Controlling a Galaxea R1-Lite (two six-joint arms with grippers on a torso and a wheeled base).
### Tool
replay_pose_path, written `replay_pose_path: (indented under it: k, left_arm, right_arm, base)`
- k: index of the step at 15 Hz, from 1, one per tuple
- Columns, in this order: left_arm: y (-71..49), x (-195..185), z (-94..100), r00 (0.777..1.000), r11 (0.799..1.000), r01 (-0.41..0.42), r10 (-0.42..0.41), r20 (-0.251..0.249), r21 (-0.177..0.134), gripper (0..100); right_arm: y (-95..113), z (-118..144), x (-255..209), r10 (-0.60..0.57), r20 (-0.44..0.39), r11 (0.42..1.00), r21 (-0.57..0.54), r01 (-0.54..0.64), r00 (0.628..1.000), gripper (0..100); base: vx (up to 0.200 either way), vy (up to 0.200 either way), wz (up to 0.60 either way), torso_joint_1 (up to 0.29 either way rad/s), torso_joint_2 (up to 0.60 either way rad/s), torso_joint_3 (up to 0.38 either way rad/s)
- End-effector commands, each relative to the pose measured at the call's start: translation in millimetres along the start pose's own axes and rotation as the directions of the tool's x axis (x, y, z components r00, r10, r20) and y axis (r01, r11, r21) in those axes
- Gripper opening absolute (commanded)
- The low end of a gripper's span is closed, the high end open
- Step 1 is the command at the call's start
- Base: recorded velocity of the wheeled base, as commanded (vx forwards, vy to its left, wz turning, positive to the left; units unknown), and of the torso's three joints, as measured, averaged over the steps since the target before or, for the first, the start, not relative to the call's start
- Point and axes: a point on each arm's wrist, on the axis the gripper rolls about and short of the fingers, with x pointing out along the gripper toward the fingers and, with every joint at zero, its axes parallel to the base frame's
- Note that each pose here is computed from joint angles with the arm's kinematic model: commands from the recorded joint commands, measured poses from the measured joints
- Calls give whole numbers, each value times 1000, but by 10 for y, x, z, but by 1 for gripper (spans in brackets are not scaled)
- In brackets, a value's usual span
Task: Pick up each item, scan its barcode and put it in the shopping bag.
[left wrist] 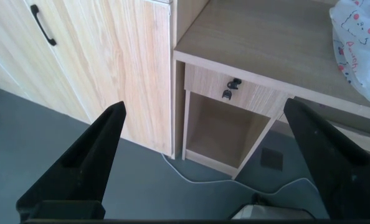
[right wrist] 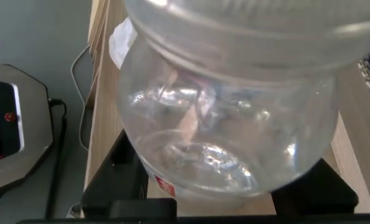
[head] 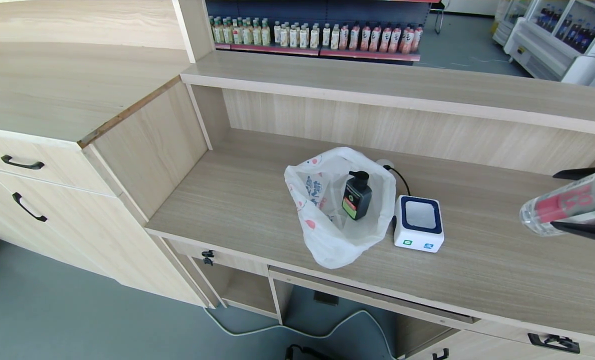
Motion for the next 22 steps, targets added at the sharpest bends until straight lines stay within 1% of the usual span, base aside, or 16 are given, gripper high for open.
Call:
replay_pose_path:
  k: [1,3,5,7,10,11,12,13,15,16,17,19,20,22]
  left_arm:
    - [0,-1,3,1000,1000,0,0,2,-1,100]
    - [0,-1,3,1000,1000,0,0,2,-1,100]
    - [0,-1,3,1000,1000,0,0,2,-1,100]
    - [0,-1,3,1000,1000,0,0,2,-1,100]
    - [0,-1,3,1000,1000,0,0,2,-1,100]
    - [0,-1,3,1000,1000,0,0,2,-1,100]
    - [0,-1,3,1000,1000,0,0,2,-1,100]
    - [0,0,-1,1000,1000,-1,1,0,-1,100]
    - [0,-1,3,1000,1000,0,0,2,-1,100]
    - [0,-1,3,1000,1000,0,0,2,-1,100]
    - [0,0,-1,1000,1000,-1,1,0,-1,100]
    - [0,0,-1,1000,1000,-1,1,0,-1,100]
    - [0,-1,3,1000,1000,0,0,2,-1,100]
    - [0,-1,3,1000,1000,0,0,2,-1,100]
  right_arm:
    - [-20,-68,5,0,-5,1000,17,0,1000,0]
    - [-49,-127,-38,-15,-24,1000,27,16,1000,0]
    - [-126,-128,-136,-51,-50,999,4,51,997,0]
    - [-184,-118,-196,-74,-45,997,-16,74,996,0]
    - [-215,-147,-230,-88,-57,996,-34,86,995,0]
    - [-294,-145,-236,-100,-63,992,-81,95,993,0]
    - [-311,-153,-236,-103,-67,991,-92,97,992,0]
    - [-391,-176,-226,-116,-74,985,-136,105,990,0]
    - [-486,-230,-174,-118,-61,977,-184,105,991,0]
    - [-506,-277,-140,-117,-53,974,-200,104,992,0]
    - [-541,-384,-50,-112,-32,966,-238,101,993,0]
    - [-597,-616,151,-89,6,961,-263,87,996,0]
    - [-626,-747,293,-78,33,951,-296,85,996,0]
    - [-633,-1035,466,-82,54,932,-351,96,995,0]
  base:
    - [0,0,0,0,0,0]
    - [0,0,0,0,0,0]
    - [0,0,0,0,0,0]
    - [0,0,0,0,0,0]
    - [0,0,0,0,0,0]
    - [0,0,0,0,0,0]
    - [0,0,0,0,0,0]
    - [0,0,0,0,0,0]
    - [0,0,600,0,0,0]
    - [0,0,600,2,7,7]
    - [0,0,600,7,12,7]
    - [0,0,0,0,0,0]
    - [0,0,0,0,0,0]
    - [0,0,0,0,0,0]
